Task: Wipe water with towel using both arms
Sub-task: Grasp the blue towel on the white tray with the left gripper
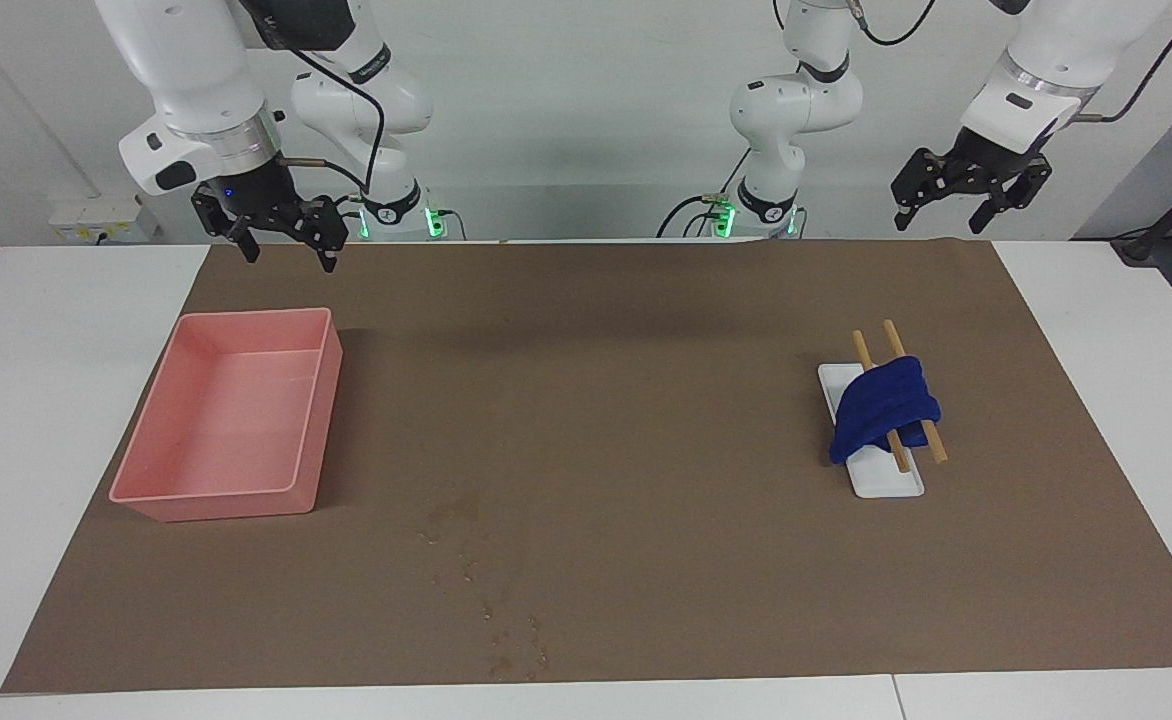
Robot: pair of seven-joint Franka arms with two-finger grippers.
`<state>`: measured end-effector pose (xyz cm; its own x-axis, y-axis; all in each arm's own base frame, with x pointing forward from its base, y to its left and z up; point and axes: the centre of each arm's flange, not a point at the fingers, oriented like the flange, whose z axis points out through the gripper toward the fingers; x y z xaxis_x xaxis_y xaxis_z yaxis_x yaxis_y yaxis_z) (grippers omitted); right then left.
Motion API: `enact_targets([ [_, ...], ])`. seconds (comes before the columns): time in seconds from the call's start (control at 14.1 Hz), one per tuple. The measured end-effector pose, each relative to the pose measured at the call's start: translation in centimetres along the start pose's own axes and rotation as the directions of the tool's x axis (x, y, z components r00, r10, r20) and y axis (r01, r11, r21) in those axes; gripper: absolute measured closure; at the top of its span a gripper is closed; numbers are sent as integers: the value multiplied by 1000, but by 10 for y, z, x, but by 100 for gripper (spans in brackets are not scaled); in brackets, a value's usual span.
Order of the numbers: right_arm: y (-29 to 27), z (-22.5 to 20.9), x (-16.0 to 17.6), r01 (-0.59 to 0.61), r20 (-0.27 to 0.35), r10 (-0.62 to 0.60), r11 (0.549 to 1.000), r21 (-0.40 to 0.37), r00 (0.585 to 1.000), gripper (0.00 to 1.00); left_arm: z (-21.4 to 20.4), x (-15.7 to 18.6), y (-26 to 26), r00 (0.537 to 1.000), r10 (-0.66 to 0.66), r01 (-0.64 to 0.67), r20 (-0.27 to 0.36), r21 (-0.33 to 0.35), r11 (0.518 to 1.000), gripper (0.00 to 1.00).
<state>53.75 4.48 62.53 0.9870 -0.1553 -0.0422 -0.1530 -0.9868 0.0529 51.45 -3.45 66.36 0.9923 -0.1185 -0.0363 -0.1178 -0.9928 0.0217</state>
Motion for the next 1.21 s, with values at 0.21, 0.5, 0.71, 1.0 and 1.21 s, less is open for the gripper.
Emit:
enact_targets([
  [0.21,0,0,0,1,0,-1,1000,0,1000,0,1,0,1,1000,1,-1,3,0,1000,0],
  [0.5,0,0,0,1,0,-1,1000,0,1000,0,8,4,1,1000,1,-1,-11,1,1000,0],
  [0.71,0,0,0,1,0,-1,1000,0,1000,0,22,19,-2,992,-5,6,-128,10,1000,0],
  [1.0,0,0,0,1,0,-1,1000,0,1000,0,81,38,-20,969,-46,53,-242,25,998,0],
  [1.21,0,0,0,1,0,-1,1000,0,1000,0,136,44,-28,956,-89,125,-280,114,986,0],
])
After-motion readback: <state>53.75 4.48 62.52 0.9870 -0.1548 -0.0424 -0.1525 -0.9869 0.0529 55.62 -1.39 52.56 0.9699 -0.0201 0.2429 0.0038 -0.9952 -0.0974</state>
